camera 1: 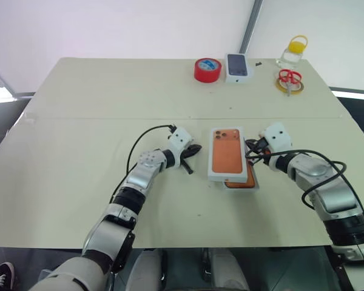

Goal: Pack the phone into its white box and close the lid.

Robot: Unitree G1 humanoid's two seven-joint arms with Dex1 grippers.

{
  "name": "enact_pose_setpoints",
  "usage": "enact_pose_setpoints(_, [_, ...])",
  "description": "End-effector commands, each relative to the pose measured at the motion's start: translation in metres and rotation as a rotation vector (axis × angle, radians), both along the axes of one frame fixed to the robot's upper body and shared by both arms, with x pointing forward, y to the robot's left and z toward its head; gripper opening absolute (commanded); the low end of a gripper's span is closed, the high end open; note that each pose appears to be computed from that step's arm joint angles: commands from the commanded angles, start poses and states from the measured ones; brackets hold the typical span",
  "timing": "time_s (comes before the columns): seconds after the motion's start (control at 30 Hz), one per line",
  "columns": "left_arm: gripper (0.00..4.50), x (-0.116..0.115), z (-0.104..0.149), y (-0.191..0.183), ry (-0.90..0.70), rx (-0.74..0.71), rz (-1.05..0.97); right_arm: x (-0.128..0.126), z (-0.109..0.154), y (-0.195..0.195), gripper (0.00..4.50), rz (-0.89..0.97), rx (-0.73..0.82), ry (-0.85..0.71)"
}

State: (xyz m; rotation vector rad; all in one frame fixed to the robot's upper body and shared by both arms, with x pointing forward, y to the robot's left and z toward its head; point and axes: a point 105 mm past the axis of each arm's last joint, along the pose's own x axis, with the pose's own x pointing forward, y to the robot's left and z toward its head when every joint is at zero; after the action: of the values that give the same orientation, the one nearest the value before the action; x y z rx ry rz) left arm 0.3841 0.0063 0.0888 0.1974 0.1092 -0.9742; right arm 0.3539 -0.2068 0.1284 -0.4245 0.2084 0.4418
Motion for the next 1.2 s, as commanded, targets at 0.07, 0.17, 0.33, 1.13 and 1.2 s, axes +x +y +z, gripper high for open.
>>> enact_pose_setpoints(0.07, [0.0,-0.011,0.007,-0.024,0.006,-0.022,-0.1,0.0,0.016,0.003,0.06,0.022,-0.004,-0.053])
enact_pose_setpoints(0.17, [0.0,-0.015,0.013,-0.032,-0.01,-0.036,-0.128,-0.003,0.018,0.003,0.06,0.031,-0.004,-0.057])
enact_pose_setpoints(0.33, [0.0,-0.025,0.016,-0.042,-0.022,-0.042,-0.188,-0.007,0.015,-0.001,0.06,0.024,-0.017,-0.045])
enact_pose_setpoints(1.13, [0.0,-0.041,0.007,-0.04,-0.035,0.017,-0.245,-0.031,-0.005,-0.01,0.06,0.018,-0.042,0.064])
enact_pose_setpoints(1.2, [0.0,-0.042,0.002,-0.037,-0.029,0.035,-0.248,-0.034,-0.01,-0.011,0.06,0.017,-0.047,0.085])
